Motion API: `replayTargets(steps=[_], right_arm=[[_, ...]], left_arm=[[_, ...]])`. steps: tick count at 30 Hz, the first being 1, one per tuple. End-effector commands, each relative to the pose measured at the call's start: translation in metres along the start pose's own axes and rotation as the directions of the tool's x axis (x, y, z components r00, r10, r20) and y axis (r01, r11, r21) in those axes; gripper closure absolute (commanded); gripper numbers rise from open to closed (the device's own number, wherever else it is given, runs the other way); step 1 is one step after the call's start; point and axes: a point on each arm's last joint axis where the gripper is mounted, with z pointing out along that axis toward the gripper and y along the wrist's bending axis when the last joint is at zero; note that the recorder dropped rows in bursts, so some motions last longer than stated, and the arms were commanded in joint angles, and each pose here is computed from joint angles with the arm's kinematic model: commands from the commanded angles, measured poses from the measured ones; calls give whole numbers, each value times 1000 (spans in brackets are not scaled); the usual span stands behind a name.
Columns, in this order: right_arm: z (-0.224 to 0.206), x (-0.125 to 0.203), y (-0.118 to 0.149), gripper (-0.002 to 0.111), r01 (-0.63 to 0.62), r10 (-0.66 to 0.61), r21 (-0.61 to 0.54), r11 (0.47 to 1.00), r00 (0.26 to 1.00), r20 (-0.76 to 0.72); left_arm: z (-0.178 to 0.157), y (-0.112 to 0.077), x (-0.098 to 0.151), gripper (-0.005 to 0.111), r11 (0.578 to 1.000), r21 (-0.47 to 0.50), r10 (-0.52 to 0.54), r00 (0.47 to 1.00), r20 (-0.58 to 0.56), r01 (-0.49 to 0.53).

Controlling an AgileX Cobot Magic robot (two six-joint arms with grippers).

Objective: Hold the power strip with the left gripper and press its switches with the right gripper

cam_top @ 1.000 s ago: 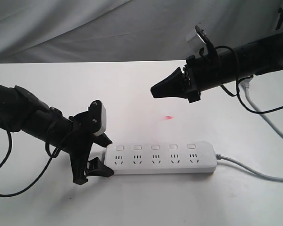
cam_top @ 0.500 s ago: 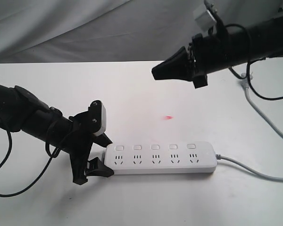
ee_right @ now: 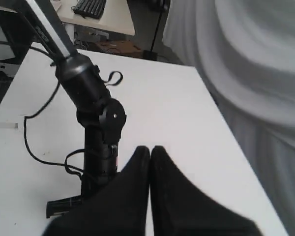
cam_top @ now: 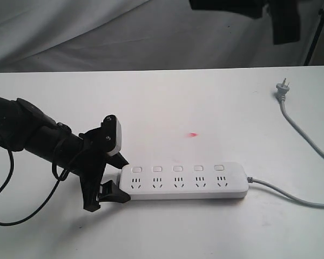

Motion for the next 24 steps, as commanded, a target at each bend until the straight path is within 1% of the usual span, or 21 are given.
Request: replayTargets(steps=[1, 4, 11, 18, 24], right_arm=[[-21, -37, 27, 108, 106, -107, 33, 994, 993, 43], [-34, -56, 44, 108, 169, -172, 60, 984, 983, 60], [-57, -88, 79, 108, 281, -291, 112, 953, 953, 86], [-83, -117, 124, 108, 399, -420, 174, 900, 901, 108], [-98, -132, 156, 108, 469, -499, 215, 857, 858, 119]], left_arm=[[1, 1, -1, 107, 1000, -10, 3, 1000, -4, -3], [1, 1, -1, 107, 1000, -10, 3, 1000, -4, -3], [1, 1, -1, 107, 1000, -10, 3, 1000, -4, -3], [1, 1, -1, 107, 1000, -10, 3, 1000, -4, -3], [1, 1, -1, 107, 1000, -10, 3, 1000, -4, -3]])
